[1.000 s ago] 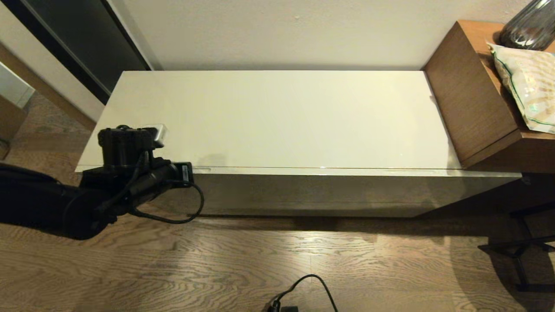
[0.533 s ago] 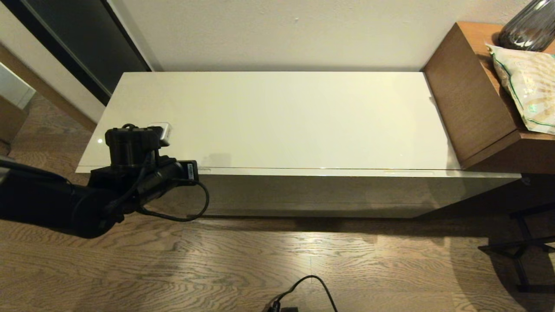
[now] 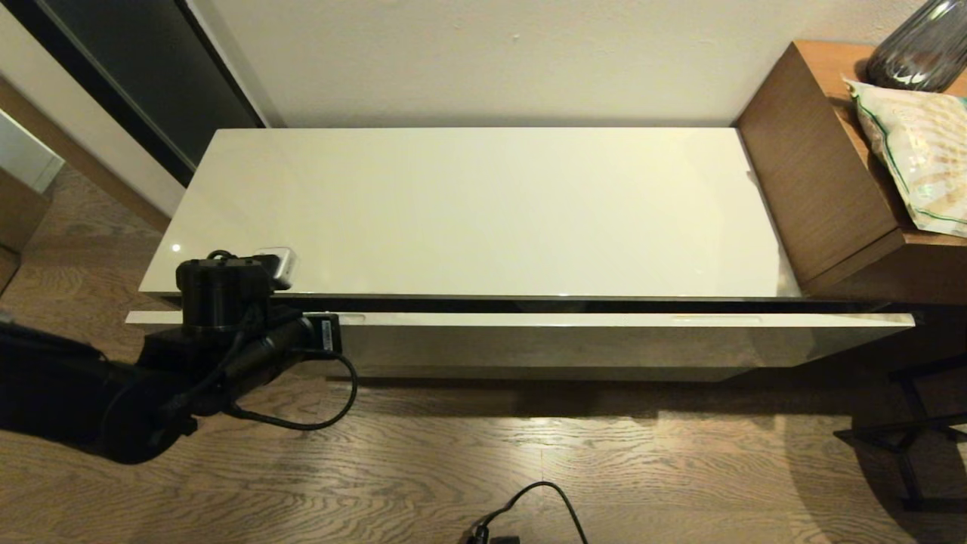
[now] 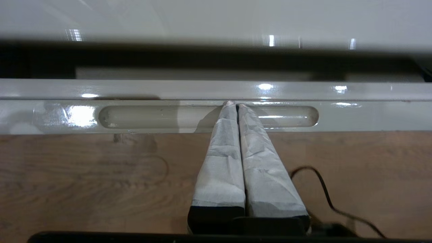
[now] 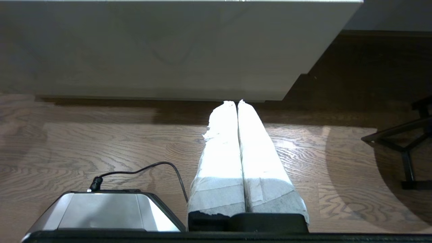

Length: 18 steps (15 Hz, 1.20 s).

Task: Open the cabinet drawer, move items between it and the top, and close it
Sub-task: Open the drawer

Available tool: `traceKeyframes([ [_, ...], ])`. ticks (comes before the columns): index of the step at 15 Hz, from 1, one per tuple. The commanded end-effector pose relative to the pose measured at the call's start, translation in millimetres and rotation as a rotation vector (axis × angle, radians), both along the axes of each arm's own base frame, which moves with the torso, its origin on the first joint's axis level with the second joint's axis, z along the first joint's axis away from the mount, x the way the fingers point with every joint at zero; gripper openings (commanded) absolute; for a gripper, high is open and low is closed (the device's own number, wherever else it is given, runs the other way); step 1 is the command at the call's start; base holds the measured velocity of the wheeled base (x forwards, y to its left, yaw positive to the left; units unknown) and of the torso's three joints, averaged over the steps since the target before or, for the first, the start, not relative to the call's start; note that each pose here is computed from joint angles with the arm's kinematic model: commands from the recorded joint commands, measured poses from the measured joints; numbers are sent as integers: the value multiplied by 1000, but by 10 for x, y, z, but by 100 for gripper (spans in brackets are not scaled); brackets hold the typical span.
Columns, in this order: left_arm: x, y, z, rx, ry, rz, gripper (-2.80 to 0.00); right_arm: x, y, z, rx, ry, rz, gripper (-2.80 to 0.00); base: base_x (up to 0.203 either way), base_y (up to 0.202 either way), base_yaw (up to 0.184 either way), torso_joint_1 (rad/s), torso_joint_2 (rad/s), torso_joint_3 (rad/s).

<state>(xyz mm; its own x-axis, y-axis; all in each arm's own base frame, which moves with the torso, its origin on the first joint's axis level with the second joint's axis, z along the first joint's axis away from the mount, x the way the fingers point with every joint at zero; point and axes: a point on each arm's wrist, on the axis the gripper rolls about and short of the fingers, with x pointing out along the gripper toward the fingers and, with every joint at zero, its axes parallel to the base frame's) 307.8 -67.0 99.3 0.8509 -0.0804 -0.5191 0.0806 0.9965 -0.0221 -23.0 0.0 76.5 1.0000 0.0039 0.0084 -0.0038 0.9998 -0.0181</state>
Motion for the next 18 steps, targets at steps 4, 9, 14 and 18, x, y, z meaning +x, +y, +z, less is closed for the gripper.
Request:
traceKeyframes([
  [4, -474, 85, -161, -21, 133, -59, -280, 0, 0, 0, -2, -1, 1, -280, 0, 0, 0, 0, 0, 0],
  [9, -1290, 199, -54, -55, 130, -121, -280, 0, 0, 0, -2, -1, 1, -280, 0, 0, 0, 0, 0, 0],
  [14, -1948, 364, 338, -68, 53, -134, -280, 0, 0, 0, -3, -1, 1, -280, 0, 0, 0, 0, 0, 0],
  [18, -2014, 389, 635, -58, 30, -120, -280, 0, 0, 0, -5, -1, 2, -280, 0, 0, 0, 0, 0, 0],
])
